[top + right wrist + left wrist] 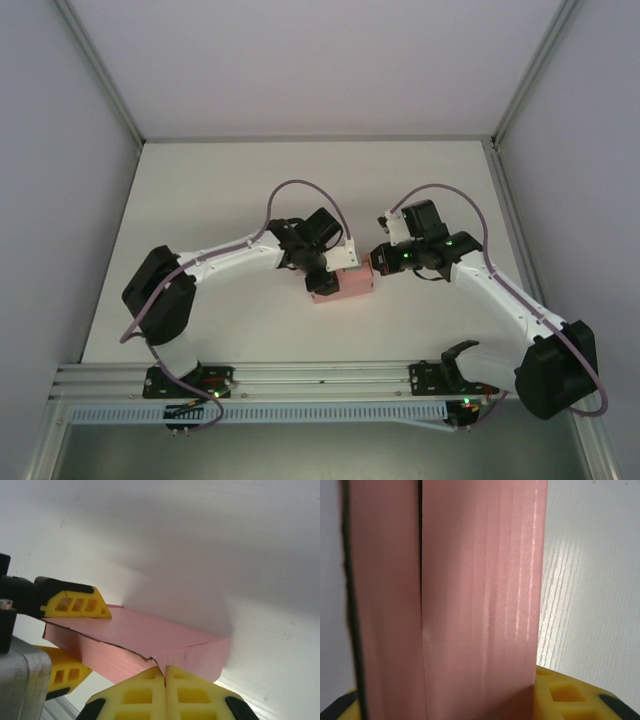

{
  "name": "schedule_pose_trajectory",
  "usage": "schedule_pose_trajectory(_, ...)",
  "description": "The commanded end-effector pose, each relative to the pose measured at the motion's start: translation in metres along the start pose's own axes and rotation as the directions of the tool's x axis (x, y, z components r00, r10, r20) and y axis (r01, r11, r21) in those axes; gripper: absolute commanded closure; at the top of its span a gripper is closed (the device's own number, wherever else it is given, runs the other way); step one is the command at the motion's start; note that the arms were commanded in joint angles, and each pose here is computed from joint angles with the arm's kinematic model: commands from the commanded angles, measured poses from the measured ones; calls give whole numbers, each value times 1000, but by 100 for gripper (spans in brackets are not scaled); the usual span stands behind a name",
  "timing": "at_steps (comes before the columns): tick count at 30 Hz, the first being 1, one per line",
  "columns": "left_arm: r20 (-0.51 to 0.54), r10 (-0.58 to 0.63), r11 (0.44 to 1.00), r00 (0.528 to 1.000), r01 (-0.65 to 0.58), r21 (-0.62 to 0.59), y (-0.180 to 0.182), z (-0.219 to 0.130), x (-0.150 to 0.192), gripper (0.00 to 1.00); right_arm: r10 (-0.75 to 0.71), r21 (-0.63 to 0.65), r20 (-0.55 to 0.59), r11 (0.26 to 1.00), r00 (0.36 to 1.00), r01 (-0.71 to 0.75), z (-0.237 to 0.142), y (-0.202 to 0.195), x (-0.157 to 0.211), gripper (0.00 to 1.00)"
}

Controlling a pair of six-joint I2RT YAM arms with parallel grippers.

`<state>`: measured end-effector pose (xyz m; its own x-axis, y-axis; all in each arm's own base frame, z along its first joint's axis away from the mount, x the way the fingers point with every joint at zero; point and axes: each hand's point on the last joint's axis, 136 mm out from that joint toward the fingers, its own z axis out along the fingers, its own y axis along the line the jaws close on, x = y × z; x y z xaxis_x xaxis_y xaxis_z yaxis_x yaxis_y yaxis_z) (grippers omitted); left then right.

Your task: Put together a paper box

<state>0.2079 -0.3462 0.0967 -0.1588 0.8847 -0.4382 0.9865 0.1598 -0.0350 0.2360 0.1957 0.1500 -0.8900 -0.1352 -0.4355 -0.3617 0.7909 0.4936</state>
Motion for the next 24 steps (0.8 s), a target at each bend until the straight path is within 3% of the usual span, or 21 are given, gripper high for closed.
schedule_pose_trajectory(1,-94,-58,998,994,55,-36,9,15,18,62,219,-120,-11,968,976,-219,-1,26,-4,100)
schedule_pose_trajectory(5,-104,-48,998,993,45,-38,9,16,17,62,334,-254,1,912,943,-322,-2,42,-15,100)
schedule_pose_trajectory(9,-113,-42,999,993,37,-40,9,17,18,62,320,-291,-37,903,947,-317,-1,48,-11,100)
schedule_pose_trajectory(11,-117,-40,999,992,36,-39,8,18,20,62,312,-229,-39,922,949,-313,3,35,-3,100)
schedule_pose_trajectory(16,-125,-36,999,992,31,-41,9,20,23,62,134,0,-33,991,990,-134,7,-9,24,100)
schedule_pose_trajectory(20,-138,-42,998,990,36,-44,10,21,26,62,47,200,-31,979,998,-40,1,-45,34,100)
schedule_pose_trajectory(22,-130,-42,998,991,36,-51,11,21,25,58,31,198,-31,980,999,-25,5,-48,40,100)
schedule_pose_trajectory(24,-107,-50,997,993,44,-59,14,20,20,56,5,103,-31,995,999,-2,19,-36,49,100)
